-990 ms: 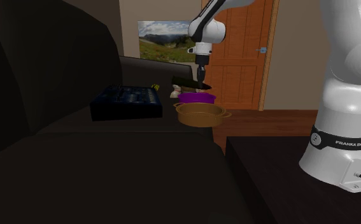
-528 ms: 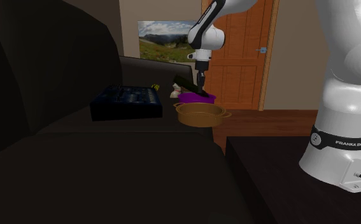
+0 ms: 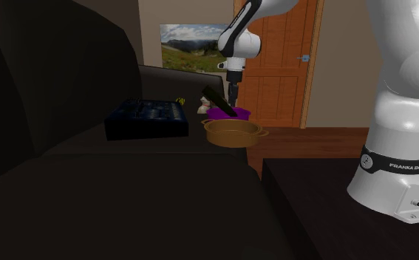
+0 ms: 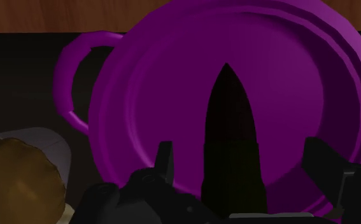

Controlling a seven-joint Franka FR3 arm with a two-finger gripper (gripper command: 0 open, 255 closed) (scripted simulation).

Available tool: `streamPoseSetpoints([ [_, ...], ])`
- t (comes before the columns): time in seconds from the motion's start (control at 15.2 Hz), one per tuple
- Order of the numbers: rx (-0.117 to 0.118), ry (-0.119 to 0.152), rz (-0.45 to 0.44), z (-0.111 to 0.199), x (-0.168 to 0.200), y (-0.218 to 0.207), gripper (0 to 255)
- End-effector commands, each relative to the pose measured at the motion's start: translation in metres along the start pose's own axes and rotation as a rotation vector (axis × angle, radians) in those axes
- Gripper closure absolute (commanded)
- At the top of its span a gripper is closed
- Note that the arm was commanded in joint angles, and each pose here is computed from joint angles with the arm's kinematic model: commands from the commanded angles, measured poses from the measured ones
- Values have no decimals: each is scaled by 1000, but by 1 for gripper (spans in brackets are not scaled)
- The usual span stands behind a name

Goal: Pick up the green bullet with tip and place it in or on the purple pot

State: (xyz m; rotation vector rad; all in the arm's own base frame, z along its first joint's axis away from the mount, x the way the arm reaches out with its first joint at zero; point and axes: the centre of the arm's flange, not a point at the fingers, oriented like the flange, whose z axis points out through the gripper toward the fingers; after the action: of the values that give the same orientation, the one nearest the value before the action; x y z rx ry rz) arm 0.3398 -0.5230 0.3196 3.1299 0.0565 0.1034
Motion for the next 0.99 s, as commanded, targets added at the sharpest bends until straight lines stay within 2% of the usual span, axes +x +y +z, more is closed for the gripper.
streamPoseSetpoints([
  [0.0, 0, 0, 0, 0, 0, 0, 0],
  [0.13, 0, 0, 0, 0, 0, 0, 0],
  [0.4, 0, 0, 0, -50, 0, 0, 0],
  [0.92, 0, 0, 0, -50, 0, 0, 0],
])
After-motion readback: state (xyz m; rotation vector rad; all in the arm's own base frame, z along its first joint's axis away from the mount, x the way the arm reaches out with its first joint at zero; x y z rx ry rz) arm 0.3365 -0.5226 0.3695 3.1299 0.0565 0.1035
